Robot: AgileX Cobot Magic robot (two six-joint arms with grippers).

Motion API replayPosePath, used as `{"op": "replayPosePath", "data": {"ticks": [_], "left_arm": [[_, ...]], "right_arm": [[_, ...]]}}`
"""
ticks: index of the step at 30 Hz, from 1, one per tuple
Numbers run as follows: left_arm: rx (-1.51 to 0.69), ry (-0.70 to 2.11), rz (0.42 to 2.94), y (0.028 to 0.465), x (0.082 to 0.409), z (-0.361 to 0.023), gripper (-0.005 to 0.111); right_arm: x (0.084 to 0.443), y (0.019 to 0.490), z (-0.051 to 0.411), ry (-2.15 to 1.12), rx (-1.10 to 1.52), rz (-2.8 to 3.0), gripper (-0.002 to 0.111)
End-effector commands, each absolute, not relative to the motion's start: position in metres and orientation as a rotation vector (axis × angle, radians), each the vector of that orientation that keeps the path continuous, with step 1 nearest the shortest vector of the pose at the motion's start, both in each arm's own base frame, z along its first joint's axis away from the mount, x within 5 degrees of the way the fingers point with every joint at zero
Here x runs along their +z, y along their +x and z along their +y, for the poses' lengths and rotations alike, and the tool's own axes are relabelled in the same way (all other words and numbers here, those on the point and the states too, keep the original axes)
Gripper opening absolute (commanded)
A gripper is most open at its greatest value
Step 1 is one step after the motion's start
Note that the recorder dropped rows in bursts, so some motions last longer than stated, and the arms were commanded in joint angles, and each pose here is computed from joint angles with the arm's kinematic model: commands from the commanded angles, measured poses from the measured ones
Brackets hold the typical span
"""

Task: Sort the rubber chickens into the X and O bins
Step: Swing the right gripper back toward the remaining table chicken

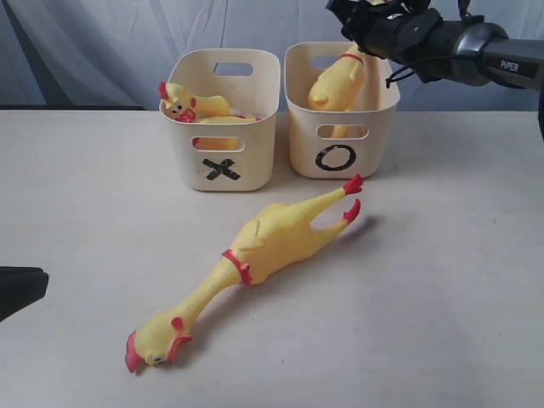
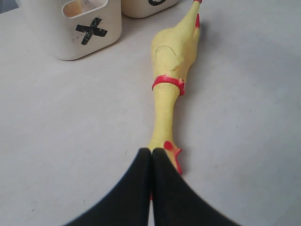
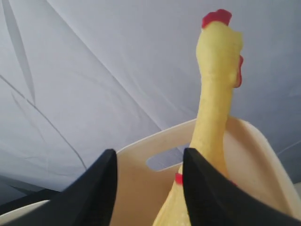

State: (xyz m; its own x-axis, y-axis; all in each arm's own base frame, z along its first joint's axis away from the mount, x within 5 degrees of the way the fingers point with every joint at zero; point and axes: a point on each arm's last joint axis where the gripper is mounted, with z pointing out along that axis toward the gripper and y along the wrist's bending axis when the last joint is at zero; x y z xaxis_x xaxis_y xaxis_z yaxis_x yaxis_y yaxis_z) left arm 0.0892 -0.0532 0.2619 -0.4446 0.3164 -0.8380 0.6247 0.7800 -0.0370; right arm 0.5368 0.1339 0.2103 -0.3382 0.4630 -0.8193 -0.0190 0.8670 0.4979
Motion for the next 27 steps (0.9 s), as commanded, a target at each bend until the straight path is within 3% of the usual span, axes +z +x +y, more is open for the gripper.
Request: {"op": "replayPosePath", "data": {"ticks": [1, 14, 27], "left_arm": [[-0.429, 0.686, 2.05, 0.089, 0.262, -0.053, 0.0], [-0.429, 0.686, 2.05, 0.089, 0.262, -0.053, 0.0], [-0.429, 0.686, 2.05, 0.089, 0.262, -0.053, 0.0]], "right_arm": [[0.213, 0.537, 0.134, 0.315, 0.5, 1.857, 0.043], [0.22, 0.532, 0.138, 0.283, 0.543, 1.906, 0.043], [0.3, 0.489, 0.141, -0.182, 0.429, 2.047, 0.043]]}}
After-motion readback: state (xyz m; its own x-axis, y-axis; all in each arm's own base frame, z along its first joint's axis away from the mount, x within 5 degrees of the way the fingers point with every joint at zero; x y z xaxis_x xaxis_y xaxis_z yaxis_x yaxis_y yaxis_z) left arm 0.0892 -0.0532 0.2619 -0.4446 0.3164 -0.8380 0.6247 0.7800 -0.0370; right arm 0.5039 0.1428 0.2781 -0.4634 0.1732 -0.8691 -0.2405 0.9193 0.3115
